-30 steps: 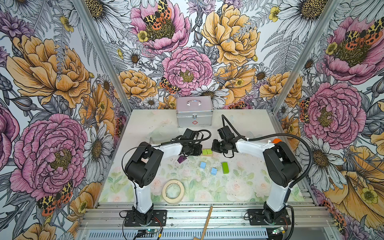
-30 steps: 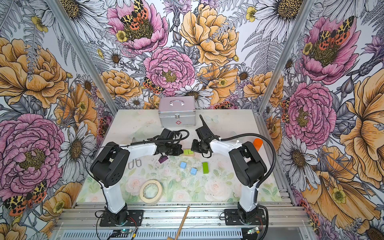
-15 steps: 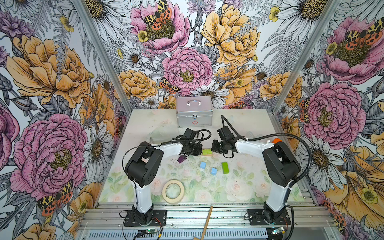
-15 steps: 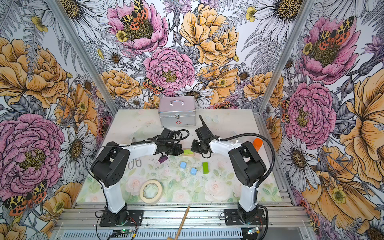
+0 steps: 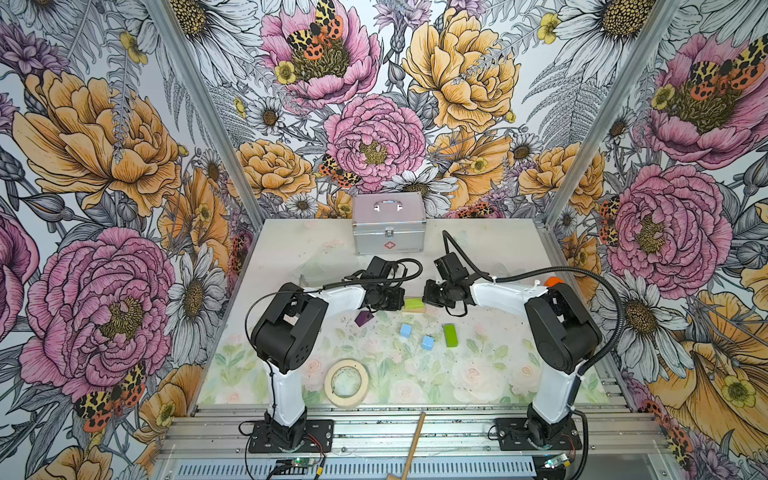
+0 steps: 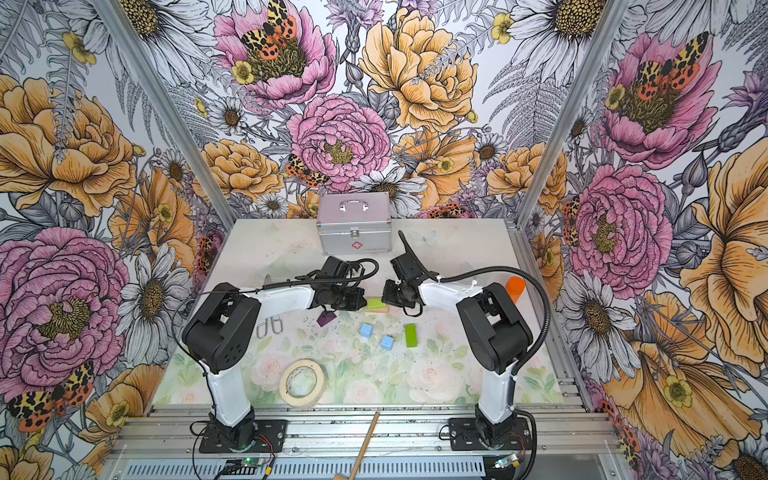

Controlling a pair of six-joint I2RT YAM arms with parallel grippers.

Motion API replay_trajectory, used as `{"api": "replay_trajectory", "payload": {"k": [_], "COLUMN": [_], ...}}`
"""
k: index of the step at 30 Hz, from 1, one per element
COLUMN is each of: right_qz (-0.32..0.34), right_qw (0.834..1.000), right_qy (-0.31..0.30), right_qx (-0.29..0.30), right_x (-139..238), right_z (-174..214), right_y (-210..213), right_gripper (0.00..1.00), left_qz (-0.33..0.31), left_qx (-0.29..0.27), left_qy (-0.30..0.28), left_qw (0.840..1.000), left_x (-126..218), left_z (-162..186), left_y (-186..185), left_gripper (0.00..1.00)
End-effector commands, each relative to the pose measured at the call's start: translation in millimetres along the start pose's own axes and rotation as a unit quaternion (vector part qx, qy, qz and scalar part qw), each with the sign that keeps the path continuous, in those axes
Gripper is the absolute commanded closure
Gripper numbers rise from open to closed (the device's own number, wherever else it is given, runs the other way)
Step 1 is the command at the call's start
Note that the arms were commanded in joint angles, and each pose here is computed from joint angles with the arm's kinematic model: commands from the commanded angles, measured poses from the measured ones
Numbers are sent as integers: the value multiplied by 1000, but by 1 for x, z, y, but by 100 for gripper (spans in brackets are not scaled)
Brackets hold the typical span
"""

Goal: Build the wood block tower

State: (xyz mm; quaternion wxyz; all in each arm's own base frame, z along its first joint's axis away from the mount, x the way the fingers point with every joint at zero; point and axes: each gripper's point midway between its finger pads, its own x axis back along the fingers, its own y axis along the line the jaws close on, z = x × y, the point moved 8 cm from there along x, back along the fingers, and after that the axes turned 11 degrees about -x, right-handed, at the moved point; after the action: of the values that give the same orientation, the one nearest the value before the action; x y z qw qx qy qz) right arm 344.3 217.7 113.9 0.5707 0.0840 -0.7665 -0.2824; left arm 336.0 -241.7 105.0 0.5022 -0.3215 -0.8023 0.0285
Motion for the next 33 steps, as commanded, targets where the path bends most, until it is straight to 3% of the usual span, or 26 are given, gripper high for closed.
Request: {"api": "replay_trajectory", "payload": {"k": [1, 33], "right_qz": [-2, -1], "right_qw": [1000, 1000], "right_qy": [-7, -17], "right_qx": [-1, -2], "right_x": [4, 11], "right_z": [3, 3], "right_y": [3, 1], "right_gripper": [100, 100], "left_qz": [18, 6], "left_qx": [-5, -7], "left_qy": [-3, -6], "left_qw": [1000, 1000], "left_x": [-2, 2], "left_z": [-7, -9], "left_y": [-7, -5], "left_gripper": [100, 100]}}
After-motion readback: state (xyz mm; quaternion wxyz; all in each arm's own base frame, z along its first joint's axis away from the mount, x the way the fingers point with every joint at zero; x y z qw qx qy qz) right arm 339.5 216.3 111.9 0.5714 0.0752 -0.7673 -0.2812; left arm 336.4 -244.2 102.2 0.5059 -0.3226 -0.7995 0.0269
